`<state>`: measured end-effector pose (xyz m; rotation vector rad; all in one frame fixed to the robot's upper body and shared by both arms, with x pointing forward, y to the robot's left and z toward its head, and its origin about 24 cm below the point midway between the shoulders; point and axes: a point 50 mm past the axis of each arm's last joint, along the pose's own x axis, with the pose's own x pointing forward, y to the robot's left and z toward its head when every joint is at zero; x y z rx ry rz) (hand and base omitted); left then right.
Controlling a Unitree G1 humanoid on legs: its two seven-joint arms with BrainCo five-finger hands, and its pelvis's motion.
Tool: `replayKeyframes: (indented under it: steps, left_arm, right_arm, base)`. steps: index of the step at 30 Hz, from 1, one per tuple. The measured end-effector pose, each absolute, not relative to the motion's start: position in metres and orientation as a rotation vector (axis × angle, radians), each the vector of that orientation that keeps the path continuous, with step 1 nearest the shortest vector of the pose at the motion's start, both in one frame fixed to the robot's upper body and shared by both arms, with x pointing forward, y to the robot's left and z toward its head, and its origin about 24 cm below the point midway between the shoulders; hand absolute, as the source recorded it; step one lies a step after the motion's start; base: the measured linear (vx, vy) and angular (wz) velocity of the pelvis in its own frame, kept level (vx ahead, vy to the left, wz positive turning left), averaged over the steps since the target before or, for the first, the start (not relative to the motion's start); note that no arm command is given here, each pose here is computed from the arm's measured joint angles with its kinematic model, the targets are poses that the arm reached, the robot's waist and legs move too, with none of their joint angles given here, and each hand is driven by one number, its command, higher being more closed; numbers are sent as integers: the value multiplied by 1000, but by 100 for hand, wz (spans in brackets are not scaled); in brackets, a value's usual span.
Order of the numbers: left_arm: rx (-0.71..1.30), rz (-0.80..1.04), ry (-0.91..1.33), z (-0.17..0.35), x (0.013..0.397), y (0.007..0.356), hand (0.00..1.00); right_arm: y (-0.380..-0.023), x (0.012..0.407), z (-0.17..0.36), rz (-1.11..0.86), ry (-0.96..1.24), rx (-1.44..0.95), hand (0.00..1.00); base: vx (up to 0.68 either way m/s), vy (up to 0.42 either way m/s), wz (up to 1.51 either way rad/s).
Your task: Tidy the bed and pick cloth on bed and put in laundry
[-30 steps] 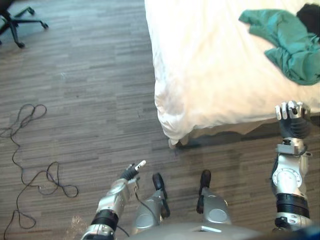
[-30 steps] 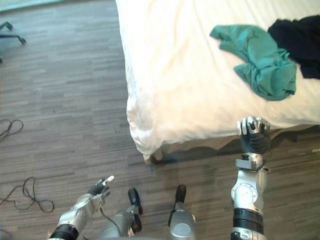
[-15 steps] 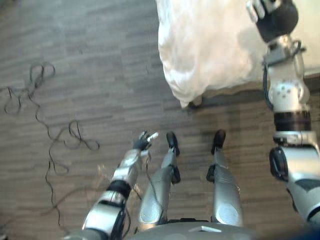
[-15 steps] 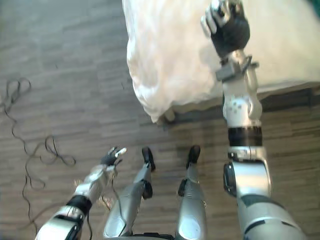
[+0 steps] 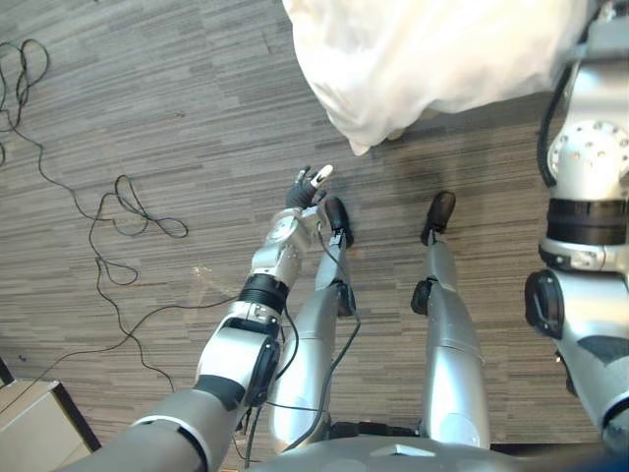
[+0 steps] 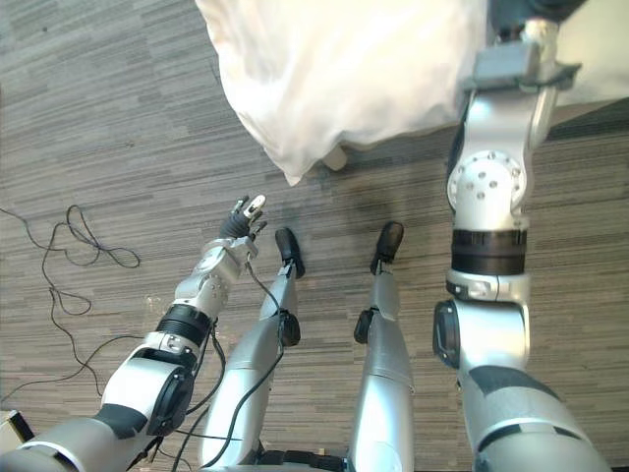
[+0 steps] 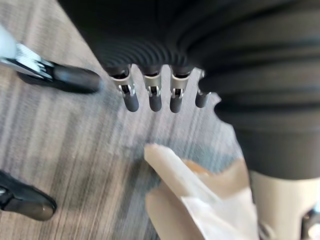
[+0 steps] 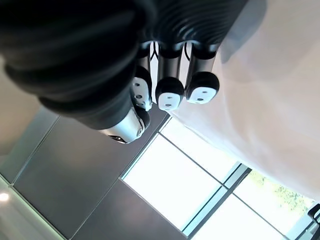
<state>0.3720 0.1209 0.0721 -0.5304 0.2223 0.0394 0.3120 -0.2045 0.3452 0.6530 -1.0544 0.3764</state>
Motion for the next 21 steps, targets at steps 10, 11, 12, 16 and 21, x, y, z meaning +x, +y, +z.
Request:
replayKeyframes:
  steps: [10,11,12,16,21]
  left_arm:
    - [-518,132,331,31,347,152,0]
    - [-516,140,343,27,344,154,0]
    - [-514,149,354,22,340,156,0]
    - [-496,192,418,-2,326,161,0]
    - [-399,332,636,-68,269,175,0]
  right_arm:
    - [-273,303,146,36,-575,766,0]
    - [-274,299,132,23,-530,772,0]
    - [-274,295,117,9,-480,780,0]
    - [-263,272,25,-96,-95,752,0]
    - [-217,213,-92,-223,472,676,0]
  base:
    - [-6,-17,-32]
    - [23,-46,-63]
    - [43,-40,-47]
    - [88,-60,-31]
    - [119,-18,-7]
